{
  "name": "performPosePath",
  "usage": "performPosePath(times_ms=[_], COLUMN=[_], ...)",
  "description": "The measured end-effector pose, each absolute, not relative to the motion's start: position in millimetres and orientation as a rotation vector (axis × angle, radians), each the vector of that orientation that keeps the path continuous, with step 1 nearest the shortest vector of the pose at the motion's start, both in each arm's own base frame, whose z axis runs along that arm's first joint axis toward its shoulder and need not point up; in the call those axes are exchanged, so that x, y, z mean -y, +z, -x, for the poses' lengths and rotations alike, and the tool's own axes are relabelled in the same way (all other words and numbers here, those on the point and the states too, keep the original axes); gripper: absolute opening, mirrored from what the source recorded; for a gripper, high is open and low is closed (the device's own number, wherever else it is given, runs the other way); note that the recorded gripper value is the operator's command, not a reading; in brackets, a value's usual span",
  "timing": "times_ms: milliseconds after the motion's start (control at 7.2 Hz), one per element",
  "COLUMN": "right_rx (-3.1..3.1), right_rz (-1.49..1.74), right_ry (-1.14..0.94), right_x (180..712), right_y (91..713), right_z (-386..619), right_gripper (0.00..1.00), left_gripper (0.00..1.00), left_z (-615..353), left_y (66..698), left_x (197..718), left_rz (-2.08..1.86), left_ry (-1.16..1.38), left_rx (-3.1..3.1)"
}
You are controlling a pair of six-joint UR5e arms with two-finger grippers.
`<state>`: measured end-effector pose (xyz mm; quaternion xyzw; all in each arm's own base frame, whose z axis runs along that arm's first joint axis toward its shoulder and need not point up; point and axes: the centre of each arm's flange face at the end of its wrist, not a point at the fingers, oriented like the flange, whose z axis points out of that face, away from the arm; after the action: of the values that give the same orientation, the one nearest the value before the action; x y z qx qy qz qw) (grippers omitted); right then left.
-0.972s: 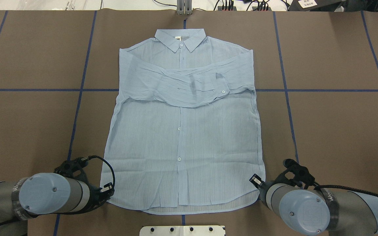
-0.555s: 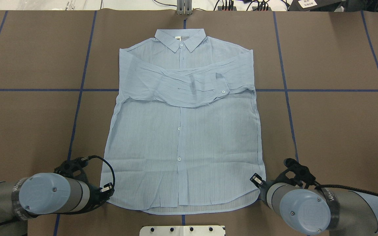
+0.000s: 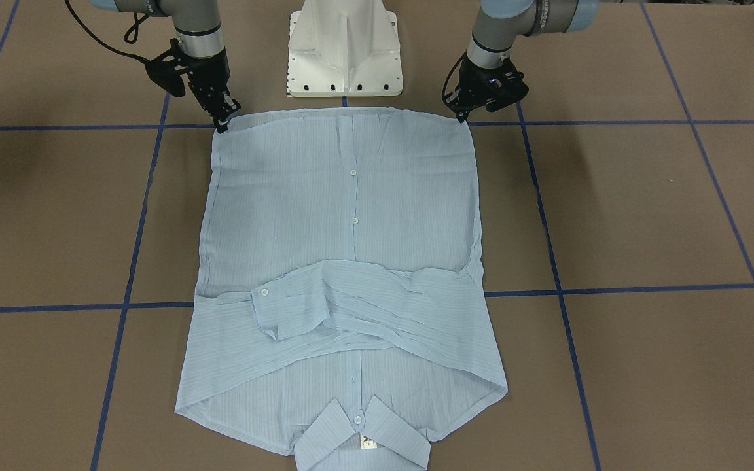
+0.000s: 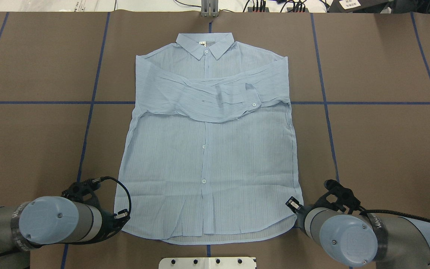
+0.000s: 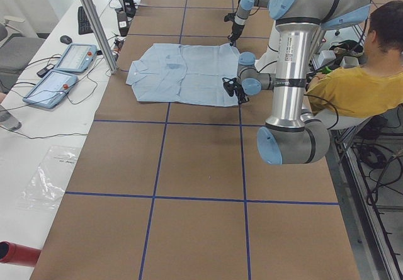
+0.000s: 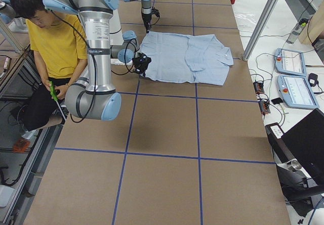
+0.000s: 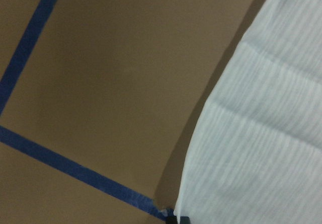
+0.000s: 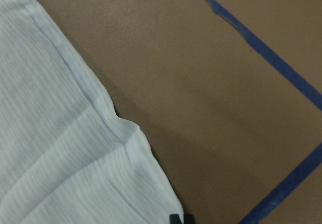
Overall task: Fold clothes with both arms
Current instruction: 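Grasp both hem corners nearest the robot with both grippers, then lift the hem with both grippers and fold it toward the collar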
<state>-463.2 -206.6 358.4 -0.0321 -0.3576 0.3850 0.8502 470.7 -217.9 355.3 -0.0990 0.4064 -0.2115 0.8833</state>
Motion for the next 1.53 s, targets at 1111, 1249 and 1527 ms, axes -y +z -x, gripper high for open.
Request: performPosePath(times_ms=[1111,1249,1527], right_rx=[0.791,0.797,0.815], right_rz=[0.079,0.074,0.051], right_ry=[0.819,0.835,0.829], right_x=[202,209,227], right_y=[342,340,332], right_z=[391,387,383], right_gripper=[0.00,0.00,0.00], left_gripper=[0.00,0.00,0.00], left_z=[-425,-427,-413], left_y=[276,273,252], left_x=[176,180,232], left_rz=[0.337,0.330,0.258], left_ry=[-0.546,-0.548,-0.528], left_rx=[-0.899,-0.896,-0.932])
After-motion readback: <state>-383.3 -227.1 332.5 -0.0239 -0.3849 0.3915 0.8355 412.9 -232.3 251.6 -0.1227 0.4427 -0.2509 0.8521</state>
